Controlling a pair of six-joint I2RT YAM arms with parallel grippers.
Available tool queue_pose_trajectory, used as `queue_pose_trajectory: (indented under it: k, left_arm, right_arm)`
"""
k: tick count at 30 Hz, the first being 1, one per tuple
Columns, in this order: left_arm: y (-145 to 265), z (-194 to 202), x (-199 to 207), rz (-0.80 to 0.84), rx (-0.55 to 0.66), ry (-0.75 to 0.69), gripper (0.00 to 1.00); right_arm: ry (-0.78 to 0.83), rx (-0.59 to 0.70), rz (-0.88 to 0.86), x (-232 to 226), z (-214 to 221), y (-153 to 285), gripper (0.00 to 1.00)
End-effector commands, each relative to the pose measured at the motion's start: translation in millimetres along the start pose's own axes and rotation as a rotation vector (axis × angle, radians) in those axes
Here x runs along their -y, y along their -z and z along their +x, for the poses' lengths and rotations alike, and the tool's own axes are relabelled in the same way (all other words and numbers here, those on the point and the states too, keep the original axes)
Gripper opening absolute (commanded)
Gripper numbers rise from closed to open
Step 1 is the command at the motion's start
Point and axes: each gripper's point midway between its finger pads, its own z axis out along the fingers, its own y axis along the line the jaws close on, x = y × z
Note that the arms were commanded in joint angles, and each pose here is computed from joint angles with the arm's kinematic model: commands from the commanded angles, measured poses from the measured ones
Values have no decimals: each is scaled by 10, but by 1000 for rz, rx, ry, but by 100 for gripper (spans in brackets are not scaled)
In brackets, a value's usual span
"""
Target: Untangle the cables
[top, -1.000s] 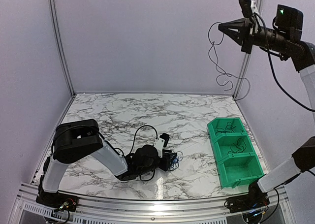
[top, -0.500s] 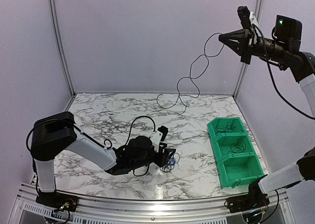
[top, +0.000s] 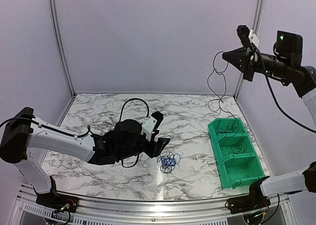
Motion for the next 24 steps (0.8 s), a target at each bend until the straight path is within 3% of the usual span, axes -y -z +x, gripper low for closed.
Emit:
queue_pose_trajectory:
  k: [1,5,10,14,24]
  left_arm:
    - [161,12,-176,-85,-102,-85,62]
    - [230,-222,-377,-217,-118,-42,67]
    - [159,-403,-361,-216,-173,-99,68]
    - [73,-372,-493,-293,-190,-190,68]
    - [15,-106,-595,-324,-211,-161,69]
  right_arm:
    - [48,-59,82,30,101,174,0]
    - [77,-125,128,27,298,308,0]
    - [114,-219,156,1,549,472,0]
    - [123,-283,181,-2,699,600,0]
    - [90,-459,203,-184,1202,885,0]
